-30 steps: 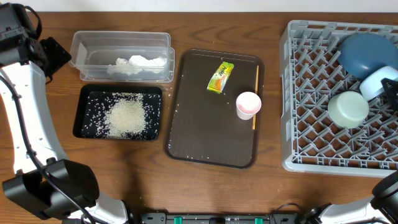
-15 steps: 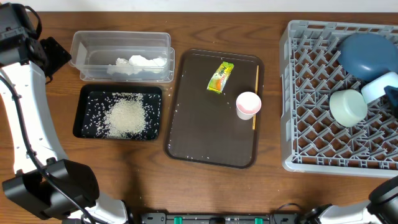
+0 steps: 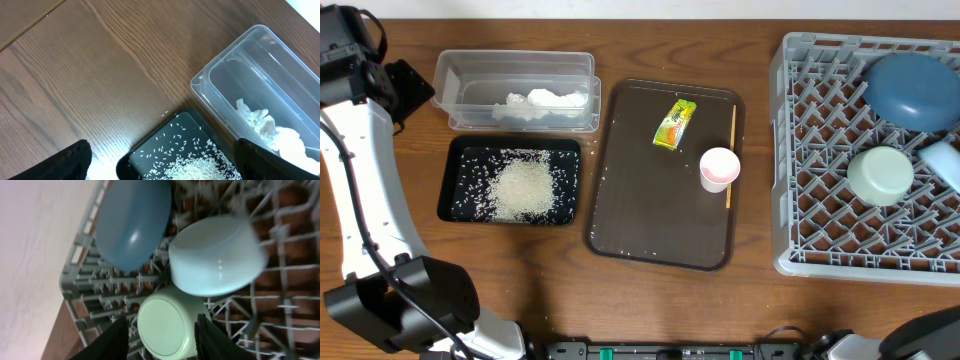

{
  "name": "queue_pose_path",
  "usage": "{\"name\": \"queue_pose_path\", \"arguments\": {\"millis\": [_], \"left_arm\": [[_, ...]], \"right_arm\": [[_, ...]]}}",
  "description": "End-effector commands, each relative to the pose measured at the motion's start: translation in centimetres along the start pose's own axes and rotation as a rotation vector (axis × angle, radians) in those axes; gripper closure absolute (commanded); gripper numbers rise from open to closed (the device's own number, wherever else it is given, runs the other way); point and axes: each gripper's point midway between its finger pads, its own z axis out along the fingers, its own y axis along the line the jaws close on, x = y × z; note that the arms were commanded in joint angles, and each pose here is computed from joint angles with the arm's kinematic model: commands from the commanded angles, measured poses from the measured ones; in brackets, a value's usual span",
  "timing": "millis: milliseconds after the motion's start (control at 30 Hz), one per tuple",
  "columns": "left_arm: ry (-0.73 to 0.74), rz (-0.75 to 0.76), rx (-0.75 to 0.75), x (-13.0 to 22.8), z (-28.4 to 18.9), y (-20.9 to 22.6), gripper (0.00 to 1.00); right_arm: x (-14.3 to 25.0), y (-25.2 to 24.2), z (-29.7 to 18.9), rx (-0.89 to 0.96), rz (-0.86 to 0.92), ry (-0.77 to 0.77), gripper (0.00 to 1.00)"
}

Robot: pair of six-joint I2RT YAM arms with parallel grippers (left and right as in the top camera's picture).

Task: Sort waste into correct bins and load items into the dishwasher rack
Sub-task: 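Lower the light-blue bowl into the rack's right side and release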

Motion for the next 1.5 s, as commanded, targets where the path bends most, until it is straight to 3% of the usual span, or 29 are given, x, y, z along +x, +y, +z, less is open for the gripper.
{"name": "queue_pose_path", "arguments": {"millis": [0,233,400,767,1133,1300,1467], "left_arm": [[-0.008,-0.006,-0.011,-0.2,-0.2,0.3,0.07],[-0.008,-0.006,-0.011,-0.2,-0.2,0.3,0.07],[-0.008,-0.006,-0.011,-0.2,-0.2,0.3,0.08],[-0.008,-0.006,-0.011,-0.2,-0.2,0.3,0.07],[-0.008,-0.006,-0.011,-0.2,-0.2,0.3,0.08],[-0.008,-0.006,-0.011,-0.2,-0.2,0.3,0.08],[-0.008,-0.006,-0.011,-0.2,-0.2,0.3,0.08]], "right_arm": [[-1.2,0.6,-2.2,0.043,-0.038,-0.075,0.59],[-0.6,2.4,-3.7,0.084,-0.091,-0.123,0.6],[-2.5,0.0,-2.3,0.266,-0.113,-0.199,0.73],[-1.8,-4.7,6.7,0.343,-0.189,-0.03,0.77],[-1.8,-4.0,9.1,0.331,-0.349,-0.011,0.8],[-2.5,-2.6,9.6,0.304,-0.398,-0.052,0.99],[-2.9,-2.9,9.6,0.319,-0.388,-0.068,0.99]]}}
